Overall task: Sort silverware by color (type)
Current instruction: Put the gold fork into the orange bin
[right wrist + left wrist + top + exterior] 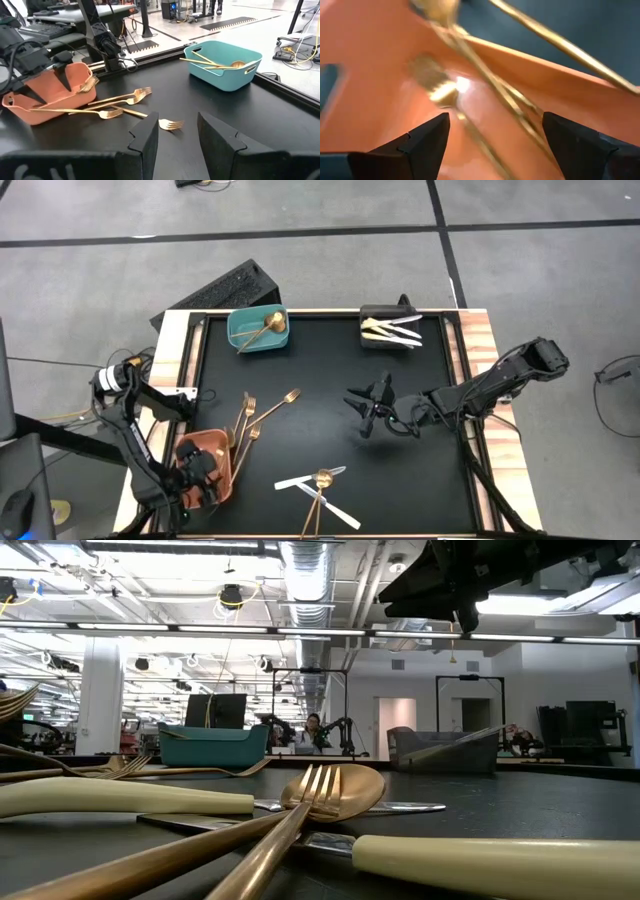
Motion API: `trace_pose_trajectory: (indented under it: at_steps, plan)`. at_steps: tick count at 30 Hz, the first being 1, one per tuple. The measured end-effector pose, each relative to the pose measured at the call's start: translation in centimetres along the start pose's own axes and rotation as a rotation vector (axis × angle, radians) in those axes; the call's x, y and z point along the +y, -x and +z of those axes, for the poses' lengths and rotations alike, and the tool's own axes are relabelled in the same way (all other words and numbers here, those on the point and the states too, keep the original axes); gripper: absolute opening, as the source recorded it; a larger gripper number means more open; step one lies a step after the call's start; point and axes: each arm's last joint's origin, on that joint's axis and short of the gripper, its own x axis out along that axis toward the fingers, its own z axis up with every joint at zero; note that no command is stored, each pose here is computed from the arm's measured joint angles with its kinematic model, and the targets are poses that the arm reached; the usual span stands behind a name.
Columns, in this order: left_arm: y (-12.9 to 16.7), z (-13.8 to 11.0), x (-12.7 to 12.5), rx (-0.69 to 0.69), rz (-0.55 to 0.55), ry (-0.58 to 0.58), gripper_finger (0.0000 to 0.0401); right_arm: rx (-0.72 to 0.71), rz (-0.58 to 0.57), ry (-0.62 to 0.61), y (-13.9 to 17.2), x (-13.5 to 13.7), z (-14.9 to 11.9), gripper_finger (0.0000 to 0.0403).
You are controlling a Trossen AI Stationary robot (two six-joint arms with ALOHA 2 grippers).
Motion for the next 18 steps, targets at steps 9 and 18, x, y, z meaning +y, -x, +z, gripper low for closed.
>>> trace_pose_trajectory:
  at_steps: [9, 18]
  plan:
    - [3.6, 2.2, 0.4, -0.125, 0.117, 0.054, 0.0309, 0.000, 0.008, -0.008, -0.3, -0.3, 0.2, 0.0155]
    - [1.4, 6.3, -1.6, -0.227, 0.070, -0.049, 0.0309, 0.032, 0.047, -0.018, -0.6, -0.6, 0.1, 0.0155]
